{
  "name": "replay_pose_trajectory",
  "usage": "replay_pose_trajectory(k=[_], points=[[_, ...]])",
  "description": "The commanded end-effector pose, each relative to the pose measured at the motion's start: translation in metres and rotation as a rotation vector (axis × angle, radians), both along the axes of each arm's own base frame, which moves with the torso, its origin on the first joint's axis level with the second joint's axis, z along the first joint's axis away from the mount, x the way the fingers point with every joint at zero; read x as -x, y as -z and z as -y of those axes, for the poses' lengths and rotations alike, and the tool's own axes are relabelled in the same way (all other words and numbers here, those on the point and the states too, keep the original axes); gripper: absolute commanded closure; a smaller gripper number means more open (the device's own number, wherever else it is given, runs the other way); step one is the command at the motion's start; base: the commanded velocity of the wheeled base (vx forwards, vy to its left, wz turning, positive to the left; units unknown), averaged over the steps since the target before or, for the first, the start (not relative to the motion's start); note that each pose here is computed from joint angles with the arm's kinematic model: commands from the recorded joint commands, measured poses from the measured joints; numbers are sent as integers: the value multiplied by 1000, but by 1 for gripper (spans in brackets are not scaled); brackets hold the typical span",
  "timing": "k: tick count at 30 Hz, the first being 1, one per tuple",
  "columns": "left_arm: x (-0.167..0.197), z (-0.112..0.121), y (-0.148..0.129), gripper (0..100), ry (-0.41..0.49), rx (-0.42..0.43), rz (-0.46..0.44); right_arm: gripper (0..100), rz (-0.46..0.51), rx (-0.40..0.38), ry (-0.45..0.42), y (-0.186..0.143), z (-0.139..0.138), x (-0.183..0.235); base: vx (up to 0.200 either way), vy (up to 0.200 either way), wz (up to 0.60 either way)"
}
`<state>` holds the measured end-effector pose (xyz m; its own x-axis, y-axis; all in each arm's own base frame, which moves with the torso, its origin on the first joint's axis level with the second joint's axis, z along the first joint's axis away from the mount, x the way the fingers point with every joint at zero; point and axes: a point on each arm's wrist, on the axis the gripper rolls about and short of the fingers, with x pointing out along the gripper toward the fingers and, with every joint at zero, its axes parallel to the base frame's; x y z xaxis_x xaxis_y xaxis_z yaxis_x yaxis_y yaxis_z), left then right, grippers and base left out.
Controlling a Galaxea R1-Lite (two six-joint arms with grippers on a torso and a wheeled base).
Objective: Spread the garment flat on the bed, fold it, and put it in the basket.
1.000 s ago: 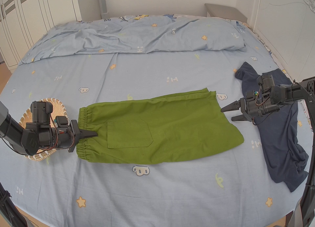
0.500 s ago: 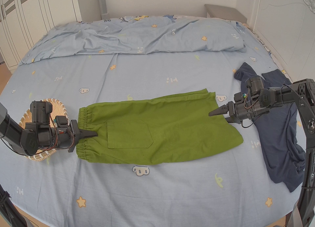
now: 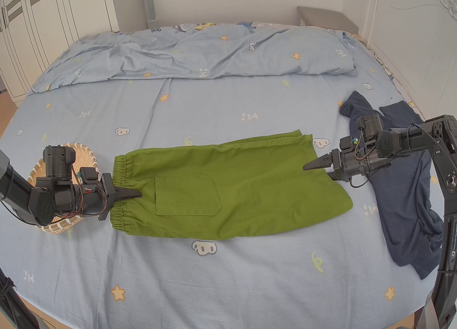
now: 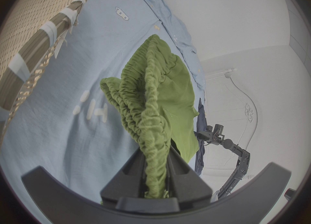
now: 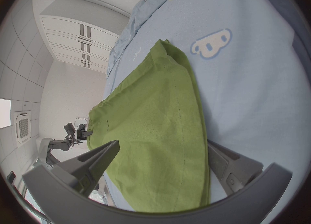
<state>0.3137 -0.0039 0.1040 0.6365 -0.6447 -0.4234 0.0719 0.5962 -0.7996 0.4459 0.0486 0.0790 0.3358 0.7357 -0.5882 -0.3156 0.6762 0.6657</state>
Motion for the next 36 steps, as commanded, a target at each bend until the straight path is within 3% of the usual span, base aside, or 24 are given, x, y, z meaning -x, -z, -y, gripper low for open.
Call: replay_pose_trajectory(k=[1,6,25,36], points=[[0,0,0,100,-1,0,1,100,-21,-13,16,3,11,1,0,0,0],[0,0,0,100,-1,0,1,100,-19,-86,-16,-7,17,7,0,0,0],[0,0,-1,100,-1,0,4,100,23,-85,-43,-19,6,18,0,0,0],[-1,-3,-11,100,-3,-7,-59,100,46,-77,3,-92,25,68,0,0,0]])
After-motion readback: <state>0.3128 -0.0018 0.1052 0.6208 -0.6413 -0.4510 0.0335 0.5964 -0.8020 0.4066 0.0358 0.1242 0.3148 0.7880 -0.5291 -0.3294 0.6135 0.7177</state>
